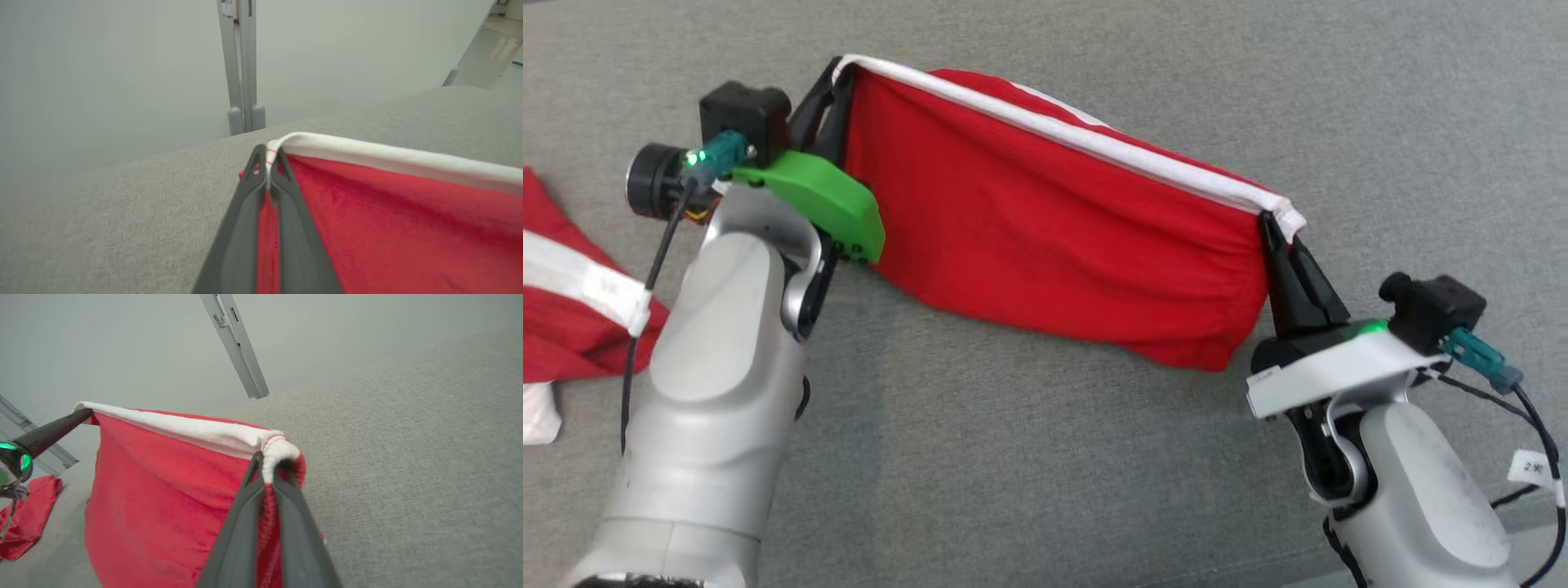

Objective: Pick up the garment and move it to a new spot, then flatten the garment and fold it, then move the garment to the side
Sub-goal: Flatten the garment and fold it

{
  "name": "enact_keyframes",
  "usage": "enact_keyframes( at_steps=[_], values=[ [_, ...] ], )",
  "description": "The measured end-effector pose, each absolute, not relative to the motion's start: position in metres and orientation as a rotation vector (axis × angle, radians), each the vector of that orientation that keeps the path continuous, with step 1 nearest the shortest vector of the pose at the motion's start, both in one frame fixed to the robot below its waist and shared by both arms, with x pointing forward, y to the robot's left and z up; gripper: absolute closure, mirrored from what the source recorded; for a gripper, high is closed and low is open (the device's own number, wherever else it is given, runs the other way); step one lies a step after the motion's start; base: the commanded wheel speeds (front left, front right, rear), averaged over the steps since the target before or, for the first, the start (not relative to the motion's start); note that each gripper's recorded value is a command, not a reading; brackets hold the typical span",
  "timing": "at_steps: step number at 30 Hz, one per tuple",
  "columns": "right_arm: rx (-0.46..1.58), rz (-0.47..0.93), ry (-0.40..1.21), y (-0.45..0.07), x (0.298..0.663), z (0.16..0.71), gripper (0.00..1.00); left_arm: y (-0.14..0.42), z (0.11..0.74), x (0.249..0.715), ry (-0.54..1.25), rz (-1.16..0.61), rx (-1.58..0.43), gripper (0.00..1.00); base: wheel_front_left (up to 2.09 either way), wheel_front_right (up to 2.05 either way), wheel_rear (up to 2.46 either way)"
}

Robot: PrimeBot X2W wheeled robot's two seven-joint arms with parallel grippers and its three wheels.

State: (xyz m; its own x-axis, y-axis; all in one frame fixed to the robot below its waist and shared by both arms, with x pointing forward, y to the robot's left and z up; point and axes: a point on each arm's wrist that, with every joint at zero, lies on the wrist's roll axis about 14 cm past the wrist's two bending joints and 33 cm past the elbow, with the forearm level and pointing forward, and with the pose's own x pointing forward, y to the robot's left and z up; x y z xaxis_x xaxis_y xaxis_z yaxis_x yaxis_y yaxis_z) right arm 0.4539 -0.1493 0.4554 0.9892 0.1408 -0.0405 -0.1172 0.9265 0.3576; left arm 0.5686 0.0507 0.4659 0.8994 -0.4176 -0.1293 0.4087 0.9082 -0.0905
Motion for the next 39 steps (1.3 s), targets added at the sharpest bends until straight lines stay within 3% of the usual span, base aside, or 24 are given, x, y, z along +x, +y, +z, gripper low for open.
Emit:
enact_keyframes(
  at_steps=[7,8,9,10,11,12,13,21,25,39],
  values=[
    [0.369,0.097,0.105,-0.161,0.471,0.438,1.00,0.024,0.423,0.595,0.259,-0.469,-0.037,1.00,0.00,0.00,0.00],
    [0.369,0.092,0.108,-0.162,0.472,0.436,0.82,0.021,0.419,0.596,0.269,-0.477,-0.033,1.00,0.00,0.00,0.00],
    [0.367,0.088,0.112,-0.164,0.474,0.433,0.54,0.017,0.415,0.598,0.272,-0.483,-0.035,1.00,0.00,0.00,0.00],
    [0.367,0.083,0.117,-0.165,0.475,0.431,0.09,0.014,0.411,0.600,0.276,-0.488,-0.039,1.00,0.00,0.00,0.00],
    [0.365,0.082,0.124,-0.166,0.475,0.428,0.00,0.011,0.409,0.601,0.276,-0.492,-0.042,0.72,0.00,0.00,0.00],
    [0.360,0.083,0.130,-0.166,0.475,0.425,0.00,0.009,0.407,0.602,0.277,-0.495,-0.046,0.22,0.00,0.00,0.00],
    [0.349,0.087,0.133,-0.166,0.475,0.424,0.00,0.006,0.405,0.603,0.278,-0.496,-0.060,0.00,0.00,0.00,0.00],
    [0.218,0.117,0.103,-0.176,0.458,0.434,0.00,0.013,0.411,0.601,0.241,-0.463,-0.095,0.00,0.00,0.00,0.00],
    [0.162,0.117,0.059,-0.183,0.450,0.448,0.00,0.034,0.436,0.597,0.136,-0.382,-0.126,0.00,0.00,0.00,0.00],
    [0.092,0.121,-0.070,-0.184,0.446,0.497,0.00,0.129,0.474,0.512,-0.035,-0.087,-0.083,0.00,0.00,0.00,0.00]
  ],
)
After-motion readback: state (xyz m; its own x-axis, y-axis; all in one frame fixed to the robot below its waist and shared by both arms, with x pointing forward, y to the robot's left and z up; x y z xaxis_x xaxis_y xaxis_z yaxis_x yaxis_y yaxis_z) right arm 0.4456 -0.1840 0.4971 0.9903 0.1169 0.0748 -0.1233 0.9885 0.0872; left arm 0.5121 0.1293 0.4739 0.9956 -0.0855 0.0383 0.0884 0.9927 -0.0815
